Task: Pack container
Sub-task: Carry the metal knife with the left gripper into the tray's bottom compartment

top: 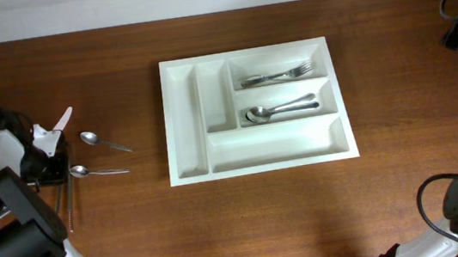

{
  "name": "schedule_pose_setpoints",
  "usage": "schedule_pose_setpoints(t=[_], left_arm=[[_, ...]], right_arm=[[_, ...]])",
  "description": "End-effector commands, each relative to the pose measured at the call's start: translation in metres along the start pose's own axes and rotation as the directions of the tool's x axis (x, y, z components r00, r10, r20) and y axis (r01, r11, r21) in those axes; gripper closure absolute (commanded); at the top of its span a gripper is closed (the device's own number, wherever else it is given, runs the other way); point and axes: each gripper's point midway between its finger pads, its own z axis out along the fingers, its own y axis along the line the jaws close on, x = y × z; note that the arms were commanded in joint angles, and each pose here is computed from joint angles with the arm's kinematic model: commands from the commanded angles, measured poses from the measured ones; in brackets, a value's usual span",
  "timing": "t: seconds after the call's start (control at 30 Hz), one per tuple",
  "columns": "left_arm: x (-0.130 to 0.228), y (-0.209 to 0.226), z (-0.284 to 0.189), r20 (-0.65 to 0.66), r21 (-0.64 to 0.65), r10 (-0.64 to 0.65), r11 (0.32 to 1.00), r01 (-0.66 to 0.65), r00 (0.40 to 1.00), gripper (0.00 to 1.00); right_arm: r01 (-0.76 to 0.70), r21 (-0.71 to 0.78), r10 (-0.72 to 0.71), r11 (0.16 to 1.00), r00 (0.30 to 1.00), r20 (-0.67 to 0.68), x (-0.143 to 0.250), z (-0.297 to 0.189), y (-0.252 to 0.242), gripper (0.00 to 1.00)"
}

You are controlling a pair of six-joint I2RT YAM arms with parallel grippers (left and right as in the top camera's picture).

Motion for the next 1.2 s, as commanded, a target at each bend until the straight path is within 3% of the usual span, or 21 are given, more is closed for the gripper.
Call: schedule_pose_setpoints(t=[0.0,0.1,0.3,0.43,0.67,0.8,0.93,0.97,1.03,1.17], left_arm=[[-0.032,-0.018,-0.05,0.089,0.013,0.049,0.999,-0.05,0.995,0.98],[-0.05,-0.053,-0.099,0.175,0.068,0.105,0.991,-0.118,0.979,0.98],[-0.095,-0.156,-0.193,0.458,0.12,0.25,0.933,-0.338,0.853,0.98],[-0.105,-0.21,-0.206,0.499,0.058,0.371,0.887,-0.457,0.783,0.98],[-0.097,-0.289,-0.209,0.508,0.107,0.432,0.827,-0.552,0.745,0.98],[-0.067,-0.352,-0.209,0.515,0.021,0.711,0.548,-0.836,0.479,0.98],[-0.042,-0.402,-0.204,0.497,-0.093,0.852,0.241,-0.966,0.165,0.98],[-0.024,-0.436,-0.189,0.457,-0.148,0.886,-0.006,-0.989,-0.074,0.98],[-0.014,-0.455,-0.171,0.431,-0.131,0.89,-0.101,-0.986,-0.149,0.98],[-0.005,-0.471,-0.124,0.307,-0.078,0.933,-0.172,-0.982,-0.188,0.98]], right_arm=[[-0.011,0.007,0.011,1.0,1.0,0.005,-0.001,-0.001,-0.002,0.01],[-0.011,0.007,0.011,1.0,1.0,0.005,-0.001,-0.001,-0.002,0.01],[-0.011,0.007,0.011,1.0,1.0,0.005,-0.001,-0.001,-0.002,0.01],[-0.011,0.006,0.011,1.0,1.0,0.004,-0.001,-0.001,-0.002,0.01],[-0.011,0.007,0.011,1.0,1.0,0.004,-0.001,-0.001,-0.002,0.02],[-0.01,0.007,0.01,1.0,1.0,0.005,-0.001,-0.001,-0.002,0.01],[-0.011,0.007,0.011,1.0,1.0,0.005,-0.001,-0.001,-0.002,0.01],[-0.011,0.007,0.011,1.0,1.0,0.005,-0.001,-0.001,-0.002,0.01],[-0.011,0.007,0.011,1.0,1.0,0.005,-0.001,-0.001,-0.002,0.01],[-0.01,0.007,0.01,1.0,1.0,0.005,-0.001,-0.001,-0.002,0.01]])
